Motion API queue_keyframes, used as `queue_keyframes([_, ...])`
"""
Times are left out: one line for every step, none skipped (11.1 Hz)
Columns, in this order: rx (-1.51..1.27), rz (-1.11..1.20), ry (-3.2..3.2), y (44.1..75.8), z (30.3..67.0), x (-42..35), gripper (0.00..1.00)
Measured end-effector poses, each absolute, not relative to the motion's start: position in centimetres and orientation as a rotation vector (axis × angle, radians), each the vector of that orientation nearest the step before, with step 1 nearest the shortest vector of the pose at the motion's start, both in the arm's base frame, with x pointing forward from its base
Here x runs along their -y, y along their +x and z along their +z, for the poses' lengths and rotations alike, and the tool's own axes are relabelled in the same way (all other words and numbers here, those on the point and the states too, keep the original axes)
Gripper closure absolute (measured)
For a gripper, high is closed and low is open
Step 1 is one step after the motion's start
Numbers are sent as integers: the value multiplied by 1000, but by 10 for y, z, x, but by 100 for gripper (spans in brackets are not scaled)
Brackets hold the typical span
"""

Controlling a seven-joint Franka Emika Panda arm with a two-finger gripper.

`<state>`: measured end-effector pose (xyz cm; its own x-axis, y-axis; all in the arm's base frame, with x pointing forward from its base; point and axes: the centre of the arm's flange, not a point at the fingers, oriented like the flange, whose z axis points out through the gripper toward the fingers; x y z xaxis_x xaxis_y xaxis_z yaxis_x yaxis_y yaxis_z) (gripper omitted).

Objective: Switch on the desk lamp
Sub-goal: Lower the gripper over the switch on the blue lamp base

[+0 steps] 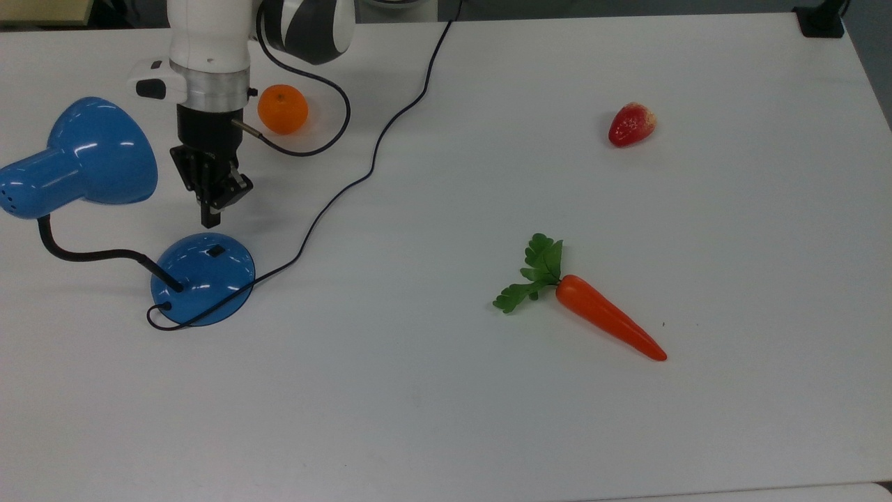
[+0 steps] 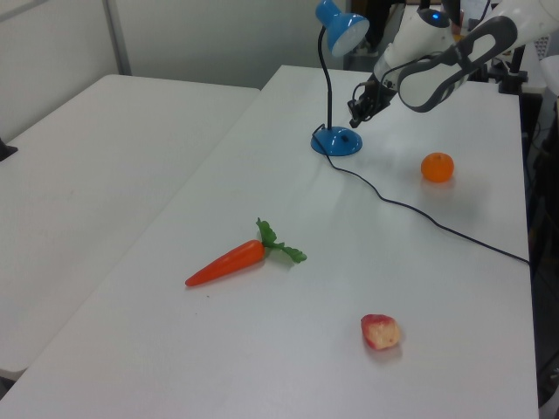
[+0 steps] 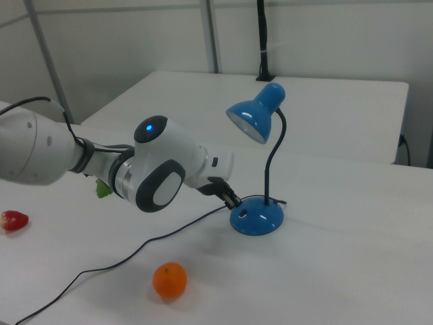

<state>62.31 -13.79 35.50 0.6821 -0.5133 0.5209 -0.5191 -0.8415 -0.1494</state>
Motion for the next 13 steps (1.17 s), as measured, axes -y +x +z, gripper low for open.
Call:
queue_keyframes([883, 887, 2868, 629, 353, 137, 99])
queue_keyframes([880, 882, 2867, 632, 348, 137, 99])
queue_keyframes([873, 878, 2868, 636, 345, 135, 99])
queue_keyframes([866, 884, 2866, 640, 344, 134, 99])
queue_keyframes([861, 890, 2864, 645, 344, 133, 99])
queue_keyframes([858, 893, 2862, 648, 343, 133, 99])
queue_keyframes([857, 891, 2861, 650, 341, 133, 99])
queue_keyframes([856, 889, 2862, 650, 340, 133, 99])
queue_keyframes([855, 885, 2862, 650, 338, 133, 99])
queue_keyframes([854, 878, 2863, 650, 335, 133, 99])
queue_keyframes([852, 872, 2864, 651, 332, 132, 99])
queue_keyframes([849, 867, 2865, 651, 330, 132, 99])
queue_keyframes([847, 864, 2865, 651, 328, 132, 99])
